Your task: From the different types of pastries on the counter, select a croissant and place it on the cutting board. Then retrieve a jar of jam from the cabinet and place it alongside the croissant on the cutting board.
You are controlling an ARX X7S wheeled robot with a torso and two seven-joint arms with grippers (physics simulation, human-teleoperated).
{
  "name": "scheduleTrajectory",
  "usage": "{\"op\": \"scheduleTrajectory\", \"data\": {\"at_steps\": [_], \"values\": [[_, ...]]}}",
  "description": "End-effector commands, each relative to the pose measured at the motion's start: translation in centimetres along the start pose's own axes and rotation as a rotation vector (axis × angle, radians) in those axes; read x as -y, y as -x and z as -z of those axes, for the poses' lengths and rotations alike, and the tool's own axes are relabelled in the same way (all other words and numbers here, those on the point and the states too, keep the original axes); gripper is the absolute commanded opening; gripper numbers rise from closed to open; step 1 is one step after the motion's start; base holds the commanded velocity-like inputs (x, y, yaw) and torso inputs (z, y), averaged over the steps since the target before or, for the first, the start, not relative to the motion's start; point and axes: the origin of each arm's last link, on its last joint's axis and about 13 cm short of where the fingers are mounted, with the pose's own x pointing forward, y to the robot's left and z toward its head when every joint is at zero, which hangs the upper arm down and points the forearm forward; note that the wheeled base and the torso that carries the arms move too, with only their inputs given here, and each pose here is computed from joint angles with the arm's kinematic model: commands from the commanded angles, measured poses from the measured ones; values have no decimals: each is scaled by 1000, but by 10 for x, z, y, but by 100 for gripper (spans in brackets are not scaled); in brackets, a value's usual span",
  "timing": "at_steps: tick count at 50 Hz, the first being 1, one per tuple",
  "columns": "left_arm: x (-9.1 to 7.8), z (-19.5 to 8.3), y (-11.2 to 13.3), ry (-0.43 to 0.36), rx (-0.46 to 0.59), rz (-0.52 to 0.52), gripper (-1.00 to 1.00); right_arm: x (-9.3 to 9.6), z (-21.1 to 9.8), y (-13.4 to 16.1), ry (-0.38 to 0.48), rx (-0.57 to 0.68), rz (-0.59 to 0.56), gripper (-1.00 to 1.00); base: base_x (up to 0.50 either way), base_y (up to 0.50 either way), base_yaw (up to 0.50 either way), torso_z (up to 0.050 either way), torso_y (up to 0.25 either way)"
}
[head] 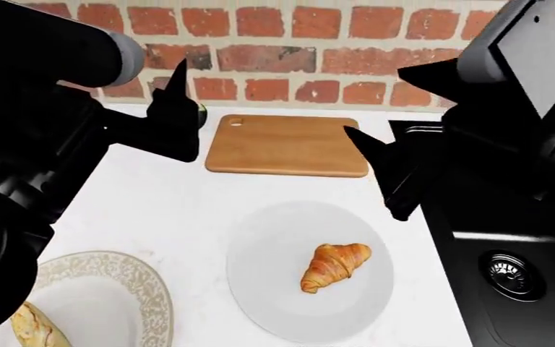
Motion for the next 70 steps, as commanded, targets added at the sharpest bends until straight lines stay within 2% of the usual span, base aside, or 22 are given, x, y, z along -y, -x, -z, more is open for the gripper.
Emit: {"op": "scheduleTrajectory", "data": {"at_steps": [1, 4, 7, 15, 23, 29, 44, 49, 55, 70], "values": [[0, 2, -1, -11, -11, 3, 100, 41, -23, 0, 284, -164, -239, 100, 0, 0, 0, 0, 0], [1, 2, -2, -12, -12, 3, 100, 49, -27, -2, 342, -216, -322, 100, 0, 0, 0, 0, 0], [1, 3, -2, -14, -14, 3, 100, 50, -27, -4, 405, -274, -423, 100, 0, 0, 0, 0, 0], [0, 6, -2, -13, -19, 0, 100, 58, -23, -6, 471, -347, -577, 100, 0, 0, 0, 0, 0], [2, 7, -4, -16, -22, 3, 100, 45, -14, -9, 502, -260, -708, 100, 0, 0, 0, 0, 0], [3, 9, -4, -19, -25, 4, 100, 32, -7, -17, 524, -267, -788, 100, 0, 0, 0, 0, 0], [2, 11, -3, -14, -27, 3, 100, 22, 3, -43, 510, -281, -831, 100, 0, 0, 0, 0, 0], [0, 7, 0, 2, 33, -1, 100, 18, 8, -48, 505, -291, -851, 100, 0, 0, 0, 0, 0], [0, 6, 1, 0, 56, 0, 100, 15, 11, -56, 503, -293, -853, 100, 0, 0, 0, 0, 0], [-3, 5, 1, 21, 58, -6, 100, 4, 26, -84, 502, -377, -885, 100, 0, 0, 0, 0, 0]]}}
